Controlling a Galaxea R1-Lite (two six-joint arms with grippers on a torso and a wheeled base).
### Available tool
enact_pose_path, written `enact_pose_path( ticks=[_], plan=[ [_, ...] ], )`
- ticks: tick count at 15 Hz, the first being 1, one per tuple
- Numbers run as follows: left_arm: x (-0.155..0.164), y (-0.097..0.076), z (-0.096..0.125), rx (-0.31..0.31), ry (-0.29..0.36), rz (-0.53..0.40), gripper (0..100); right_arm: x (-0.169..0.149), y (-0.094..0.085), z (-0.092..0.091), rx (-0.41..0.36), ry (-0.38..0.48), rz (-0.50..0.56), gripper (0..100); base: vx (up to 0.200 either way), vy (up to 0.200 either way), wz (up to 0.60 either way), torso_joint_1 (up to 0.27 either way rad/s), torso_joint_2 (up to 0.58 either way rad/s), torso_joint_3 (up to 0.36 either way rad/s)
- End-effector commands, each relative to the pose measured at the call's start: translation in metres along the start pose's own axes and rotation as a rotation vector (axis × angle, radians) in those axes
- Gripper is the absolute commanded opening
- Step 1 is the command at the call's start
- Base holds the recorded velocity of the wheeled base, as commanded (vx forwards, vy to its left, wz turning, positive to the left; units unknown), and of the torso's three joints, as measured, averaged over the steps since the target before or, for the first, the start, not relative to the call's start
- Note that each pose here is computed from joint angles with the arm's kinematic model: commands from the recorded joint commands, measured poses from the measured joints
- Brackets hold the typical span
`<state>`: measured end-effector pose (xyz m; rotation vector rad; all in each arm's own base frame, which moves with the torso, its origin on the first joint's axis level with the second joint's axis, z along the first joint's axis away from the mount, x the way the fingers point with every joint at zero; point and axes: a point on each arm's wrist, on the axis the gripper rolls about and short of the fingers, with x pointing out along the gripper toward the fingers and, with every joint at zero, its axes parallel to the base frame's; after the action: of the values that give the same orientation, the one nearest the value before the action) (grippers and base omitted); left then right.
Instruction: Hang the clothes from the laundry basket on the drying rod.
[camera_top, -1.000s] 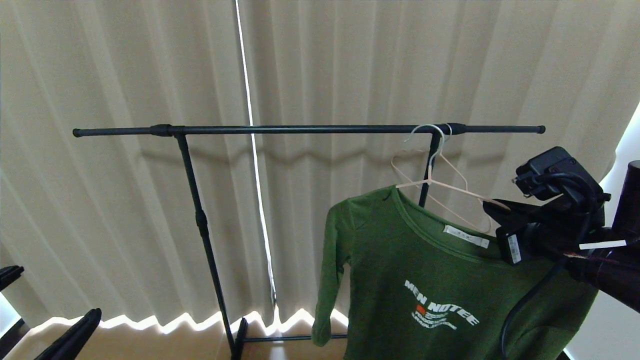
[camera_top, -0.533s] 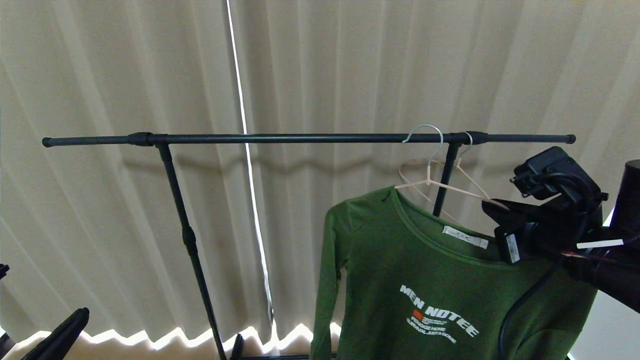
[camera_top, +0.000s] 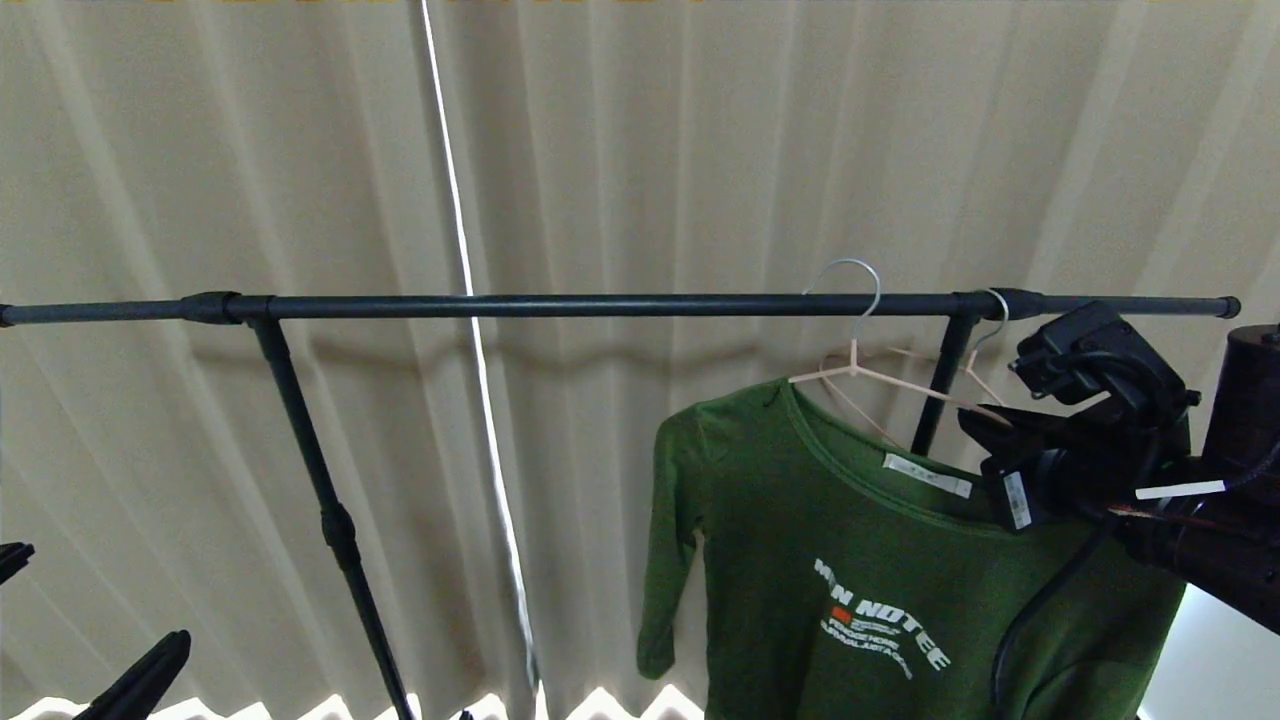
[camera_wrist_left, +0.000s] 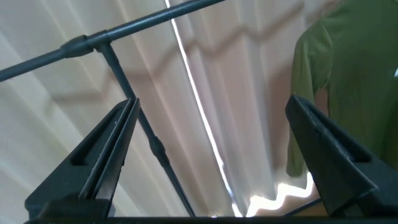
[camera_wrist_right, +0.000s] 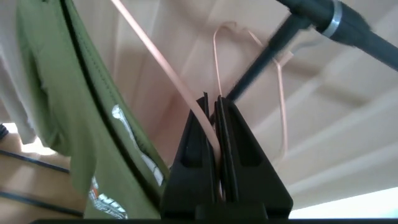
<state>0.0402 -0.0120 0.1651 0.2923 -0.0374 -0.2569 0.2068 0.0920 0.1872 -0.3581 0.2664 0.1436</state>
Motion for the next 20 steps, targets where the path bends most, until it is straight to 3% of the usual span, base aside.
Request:
enact_pose_path(
  ticks=[1,5,10,20],
  plan=[
    [0.0,0.0,-0.001,0.001,0.008,-0.002,100,0.004,0.002,-0.002,-0.004,0.015,0.005,0,0.0,0.0,0.0,0.0,0.0,0.0],
    [0.0,0.0,-0.001,0.002,0.013,-0.003,100,0.022,-0.003,-0.005,0.015,0.056,-0.032,0,0.0,0.0,0.0,0.0,0.0,0.0],
    [0.0,0.0,0.0,0.001,0.009,-0.003,100,0.051,0.004,-0.001,0.041,0.082,-0.032,0,0.0,0.0,0.0,0.0,0.0,0.0],
    [-0.001,-0.001,-0.002,0.002,0.026,-0.008,100,0.097,0.038,0.011,0.009,0.094,-0.002,0,0.0,0.0,0.0,0.0,0.0,0.0]
  ],
)
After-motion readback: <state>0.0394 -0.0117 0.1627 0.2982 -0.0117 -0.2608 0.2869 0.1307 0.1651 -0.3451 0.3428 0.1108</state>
